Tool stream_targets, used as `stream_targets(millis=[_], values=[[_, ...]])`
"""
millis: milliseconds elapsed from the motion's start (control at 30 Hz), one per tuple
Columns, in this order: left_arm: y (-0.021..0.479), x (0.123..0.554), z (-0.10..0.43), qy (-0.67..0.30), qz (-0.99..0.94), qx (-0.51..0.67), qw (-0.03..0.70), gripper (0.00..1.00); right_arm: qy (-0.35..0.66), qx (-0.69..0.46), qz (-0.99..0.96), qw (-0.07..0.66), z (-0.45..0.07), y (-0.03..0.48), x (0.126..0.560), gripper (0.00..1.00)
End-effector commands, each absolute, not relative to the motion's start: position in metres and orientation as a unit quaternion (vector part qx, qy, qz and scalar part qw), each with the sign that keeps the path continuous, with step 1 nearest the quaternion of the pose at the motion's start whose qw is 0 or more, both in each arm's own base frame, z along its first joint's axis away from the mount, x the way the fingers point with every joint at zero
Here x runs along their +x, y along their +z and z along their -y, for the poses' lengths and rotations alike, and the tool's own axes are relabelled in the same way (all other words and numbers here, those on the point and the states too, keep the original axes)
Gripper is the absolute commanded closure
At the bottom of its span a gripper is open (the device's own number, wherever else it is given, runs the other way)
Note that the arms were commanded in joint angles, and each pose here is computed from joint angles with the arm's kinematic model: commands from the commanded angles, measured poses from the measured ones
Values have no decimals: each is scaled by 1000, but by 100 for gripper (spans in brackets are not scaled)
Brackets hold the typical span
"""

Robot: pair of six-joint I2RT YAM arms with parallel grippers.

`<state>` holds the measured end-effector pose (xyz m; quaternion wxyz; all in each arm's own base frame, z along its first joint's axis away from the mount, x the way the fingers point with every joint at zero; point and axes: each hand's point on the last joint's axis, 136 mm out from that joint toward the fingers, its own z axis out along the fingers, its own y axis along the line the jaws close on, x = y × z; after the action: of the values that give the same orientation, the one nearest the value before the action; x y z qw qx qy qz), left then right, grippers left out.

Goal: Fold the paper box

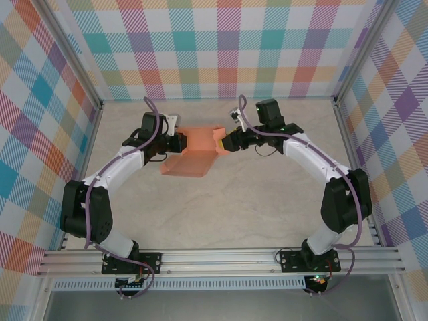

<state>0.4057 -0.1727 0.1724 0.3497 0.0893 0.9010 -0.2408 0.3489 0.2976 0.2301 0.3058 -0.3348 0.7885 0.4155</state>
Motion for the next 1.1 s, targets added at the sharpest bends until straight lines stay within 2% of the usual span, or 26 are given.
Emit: stream_targets(millis=[0,467,633,767,1067], values=[[194,405,177,-254,-887,101,371,100,402,-322,-791,330,-297,231,358,55],[179,409,167,-232,-902,56,361,100,392,-240,-814,356,-317,250,360,54],[179,410,164,-222,-904,46,363,100,374,-222,-829,351,-319,242,361,53],[180,411,164,-218,-904,42,365,100,317,-220,-855,346,-316,223,370,48],[166,407,166,-203,-911,26,358,100,252,-207,-890,319,-320,193,389,56]])
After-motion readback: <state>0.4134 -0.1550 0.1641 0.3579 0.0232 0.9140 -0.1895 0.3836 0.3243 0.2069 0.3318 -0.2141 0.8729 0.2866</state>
